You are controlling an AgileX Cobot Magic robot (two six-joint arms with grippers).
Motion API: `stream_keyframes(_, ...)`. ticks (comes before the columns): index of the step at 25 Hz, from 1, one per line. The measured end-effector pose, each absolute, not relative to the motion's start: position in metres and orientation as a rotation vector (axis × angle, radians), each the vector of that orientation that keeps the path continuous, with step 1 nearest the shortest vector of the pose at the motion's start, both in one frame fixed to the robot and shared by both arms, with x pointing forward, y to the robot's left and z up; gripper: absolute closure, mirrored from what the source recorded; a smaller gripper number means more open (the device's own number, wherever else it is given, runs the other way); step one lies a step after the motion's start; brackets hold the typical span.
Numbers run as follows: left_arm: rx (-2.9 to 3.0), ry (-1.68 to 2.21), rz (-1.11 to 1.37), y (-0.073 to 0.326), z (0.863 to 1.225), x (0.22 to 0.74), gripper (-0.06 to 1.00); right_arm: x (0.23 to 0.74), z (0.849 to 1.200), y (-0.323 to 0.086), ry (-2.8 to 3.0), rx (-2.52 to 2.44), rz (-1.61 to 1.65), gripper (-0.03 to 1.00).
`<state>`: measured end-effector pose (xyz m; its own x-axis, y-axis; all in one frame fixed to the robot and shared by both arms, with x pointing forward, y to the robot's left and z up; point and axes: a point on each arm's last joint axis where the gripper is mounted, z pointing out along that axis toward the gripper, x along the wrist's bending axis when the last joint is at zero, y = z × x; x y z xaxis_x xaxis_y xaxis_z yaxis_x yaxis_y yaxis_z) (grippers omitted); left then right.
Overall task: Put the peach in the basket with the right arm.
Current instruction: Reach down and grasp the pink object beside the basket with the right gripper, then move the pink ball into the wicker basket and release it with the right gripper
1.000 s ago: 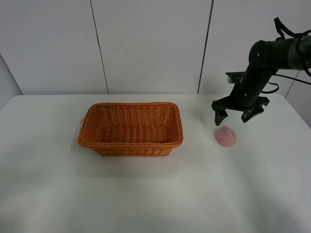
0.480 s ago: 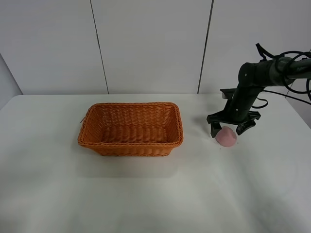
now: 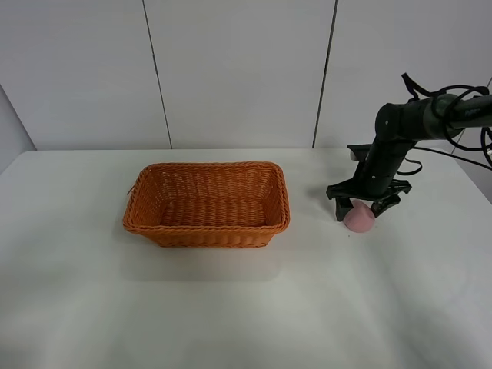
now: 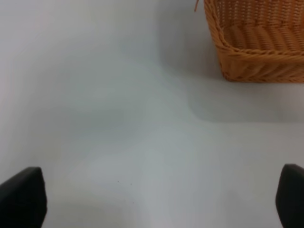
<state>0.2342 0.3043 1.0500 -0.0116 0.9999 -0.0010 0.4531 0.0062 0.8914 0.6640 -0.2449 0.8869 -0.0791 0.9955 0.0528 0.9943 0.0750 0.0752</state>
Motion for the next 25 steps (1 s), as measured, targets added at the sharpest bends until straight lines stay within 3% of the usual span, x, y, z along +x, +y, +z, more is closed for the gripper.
stream_keyframes(5, 1.538, 1.557, 0.954, 0.304, 1.050, 0.234, -0.05, 0.664, 0.889, -0.246, 2.302, 2.109, 0.121, 0.89)
stream_keyframes(7, 1.538, 1.557, 0.954, 0.304, 1.050, 0.234, -0.05, 0.666, 0.893, -0.246, 2.300, 2.095, 0.123, 0.97)
stream_keyframes(12, 1.538, 1.557, 0.954, 0.304, 1.050, 0.234, -0.05, 0.676, 0.921, -0.246, 2.292, 2.076, 0.146, 0.97)
stream_keyframes(20, 1.538, 1.557, 0.954, 0.304, 1.050, 0.234, -0.05, 0.692, 1.035, -0.246, 2.186, 1.948, 0.324, 0.97)
stream_keyframes(25, 1.538, 1.557, 0.954, 0.304, 1.050, 0.234, -0.05, 0.696, 1.060, -0.245, 2.146, 1.908, 0.397, 0.97)
